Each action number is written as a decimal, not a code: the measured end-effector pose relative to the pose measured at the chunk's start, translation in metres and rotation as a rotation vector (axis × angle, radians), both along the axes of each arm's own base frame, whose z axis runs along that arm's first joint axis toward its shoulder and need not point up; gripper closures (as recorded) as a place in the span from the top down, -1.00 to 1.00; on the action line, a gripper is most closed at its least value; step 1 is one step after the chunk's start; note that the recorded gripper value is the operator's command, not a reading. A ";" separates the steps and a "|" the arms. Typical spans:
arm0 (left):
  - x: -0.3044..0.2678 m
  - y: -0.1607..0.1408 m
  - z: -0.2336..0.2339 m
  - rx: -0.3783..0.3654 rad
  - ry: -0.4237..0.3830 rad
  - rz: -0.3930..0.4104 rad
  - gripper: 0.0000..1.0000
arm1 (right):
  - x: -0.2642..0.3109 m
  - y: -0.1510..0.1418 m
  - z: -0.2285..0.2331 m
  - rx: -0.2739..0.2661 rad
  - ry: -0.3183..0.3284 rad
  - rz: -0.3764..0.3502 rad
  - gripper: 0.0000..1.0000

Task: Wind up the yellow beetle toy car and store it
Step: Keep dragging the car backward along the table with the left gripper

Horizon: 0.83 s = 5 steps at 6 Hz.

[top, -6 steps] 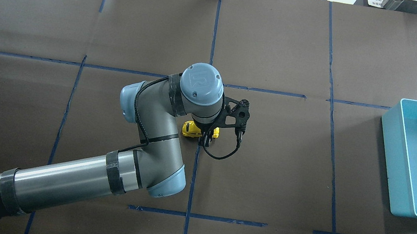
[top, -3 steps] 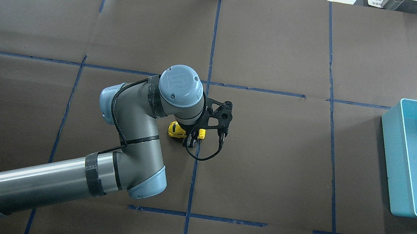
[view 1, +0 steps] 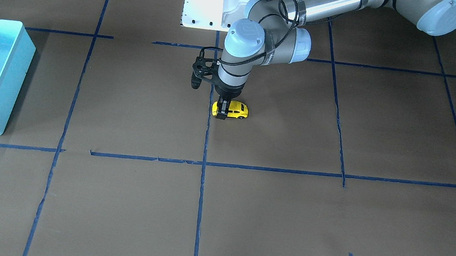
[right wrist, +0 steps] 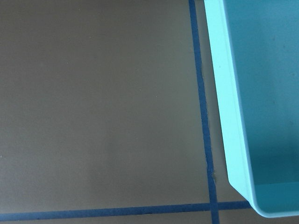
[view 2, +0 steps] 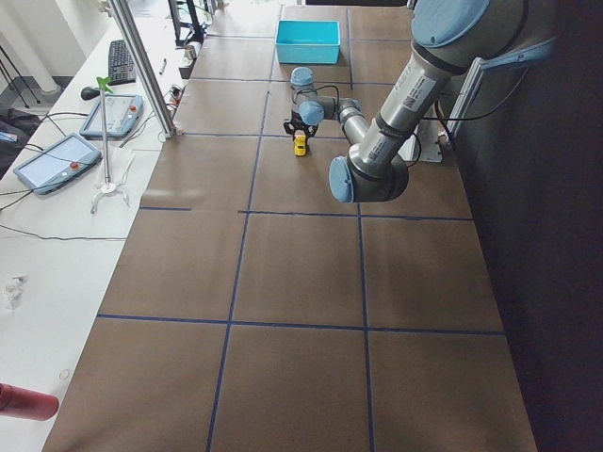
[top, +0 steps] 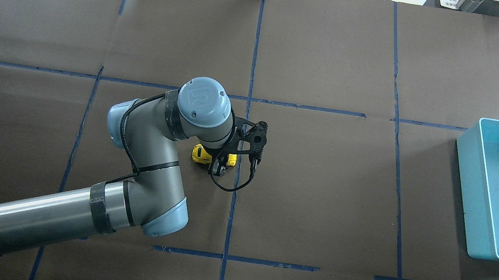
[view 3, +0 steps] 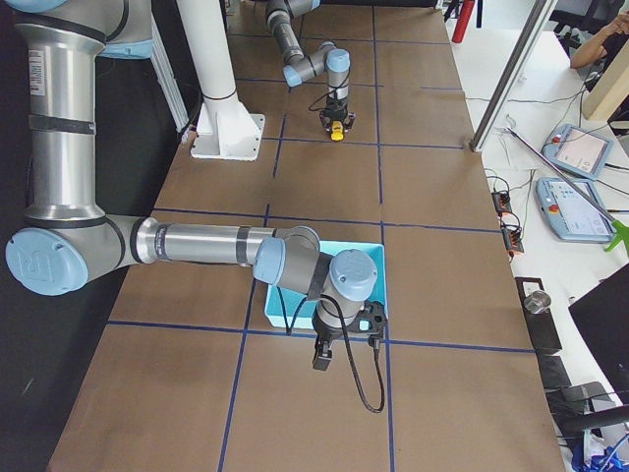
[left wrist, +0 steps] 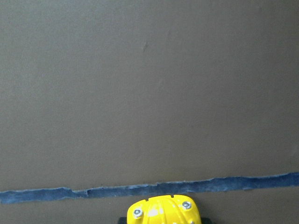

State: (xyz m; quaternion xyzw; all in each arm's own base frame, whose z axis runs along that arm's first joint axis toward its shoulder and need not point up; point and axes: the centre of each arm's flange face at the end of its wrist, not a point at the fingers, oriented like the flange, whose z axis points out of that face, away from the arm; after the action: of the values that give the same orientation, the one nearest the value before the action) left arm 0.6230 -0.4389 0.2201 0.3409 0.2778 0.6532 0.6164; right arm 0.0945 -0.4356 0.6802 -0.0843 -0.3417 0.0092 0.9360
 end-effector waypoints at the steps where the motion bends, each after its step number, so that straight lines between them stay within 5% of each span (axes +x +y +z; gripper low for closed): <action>1: -0.007 0.001 0.009 -0.005 -0.001 0.002 -1.00 | 0.000 0.000 0.000 0.000 0.000 0.000 1.00; 3: -0.019 -0.001 0.024 -0.028 0.003 0.015 -1.00 | 0.000 0.000 -0.001 0.002 0.000 0.000 1.00; 4: -0.023 -0.002 0.028 -0.031 0.007 0.016 0.27 | 0.000 -0.001 -0.002 0.004 -0.001 0.000 1.00; 5: -0.025 -0.002 0.031 -0.022 0.008 0.025 0.99 | 0.000 -0.001 -0.002 0.005 -0.001 0.000 1.00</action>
State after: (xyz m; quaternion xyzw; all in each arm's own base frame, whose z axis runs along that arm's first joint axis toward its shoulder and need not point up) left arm 0.5977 -0.4405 0.2511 0.3333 0.2917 0.6563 0.6108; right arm 0.0944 -0.4364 0.6778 -0.0820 -0.3422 0.0084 0.9360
